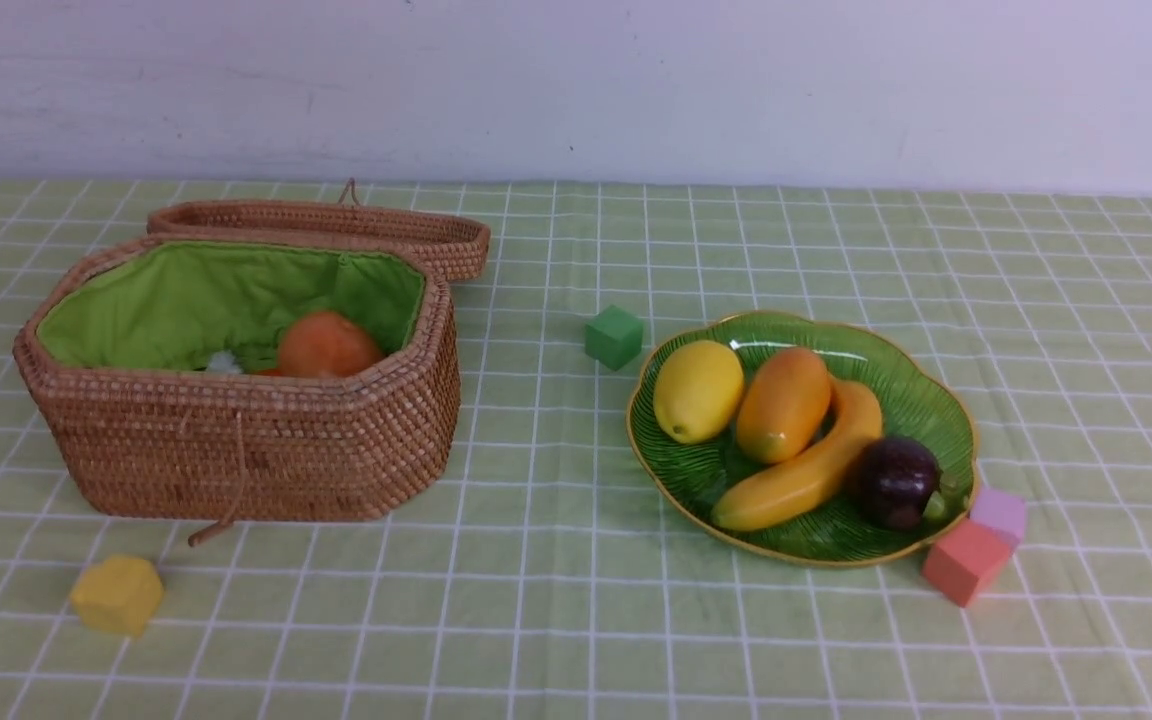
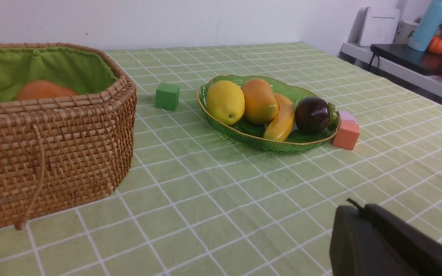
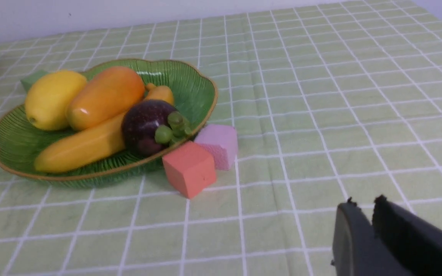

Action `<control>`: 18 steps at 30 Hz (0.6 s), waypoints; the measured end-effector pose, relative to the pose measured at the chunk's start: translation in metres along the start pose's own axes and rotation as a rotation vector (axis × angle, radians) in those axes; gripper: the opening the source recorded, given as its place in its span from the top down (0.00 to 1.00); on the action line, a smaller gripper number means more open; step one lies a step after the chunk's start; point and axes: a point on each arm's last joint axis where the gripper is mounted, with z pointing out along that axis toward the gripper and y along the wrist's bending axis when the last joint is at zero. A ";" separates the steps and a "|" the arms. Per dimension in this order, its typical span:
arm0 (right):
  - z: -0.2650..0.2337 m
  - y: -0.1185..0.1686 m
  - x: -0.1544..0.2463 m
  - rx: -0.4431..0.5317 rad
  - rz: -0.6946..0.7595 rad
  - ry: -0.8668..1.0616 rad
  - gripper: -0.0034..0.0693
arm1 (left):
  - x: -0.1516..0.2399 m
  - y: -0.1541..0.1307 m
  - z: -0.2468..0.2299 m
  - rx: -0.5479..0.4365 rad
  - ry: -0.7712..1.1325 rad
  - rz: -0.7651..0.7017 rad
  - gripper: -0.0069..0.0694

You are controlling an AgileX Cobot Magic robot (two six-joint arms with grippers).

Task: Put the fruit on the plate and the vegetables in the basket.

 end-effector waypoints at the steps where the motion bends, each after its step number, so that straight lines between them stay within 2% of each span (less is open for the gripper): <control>1: 0.001 -0.001 0.006 0.010 0.008 0.025 0.84 | 0.000 0.000 0.000 0.000 0.000 0.000 0.92; 8: 0.001 -0.001 0.007 0.016 0.019 0.036 0.85 | 0.000 0.000 0.000 -0.001 0.005 0.000 0.92; 10: 0.001 -0.001 0.007 0.016 0.019 0.036 0.87 | 0.000 0.000 0.000 -0.001 0.005 0.000 0.92; 13: 0.001 -0.001 0.007 0.016 0.019 0.036 0.97 | 0.001 0.000 0.000 -0.001 0.007 0.000 0.92; 18: 0.001 -0.001 0.007 0.016 0.019 0.036 0.98 | 0.001 0.000 0.000 -0.002 0.013 0.000 0.91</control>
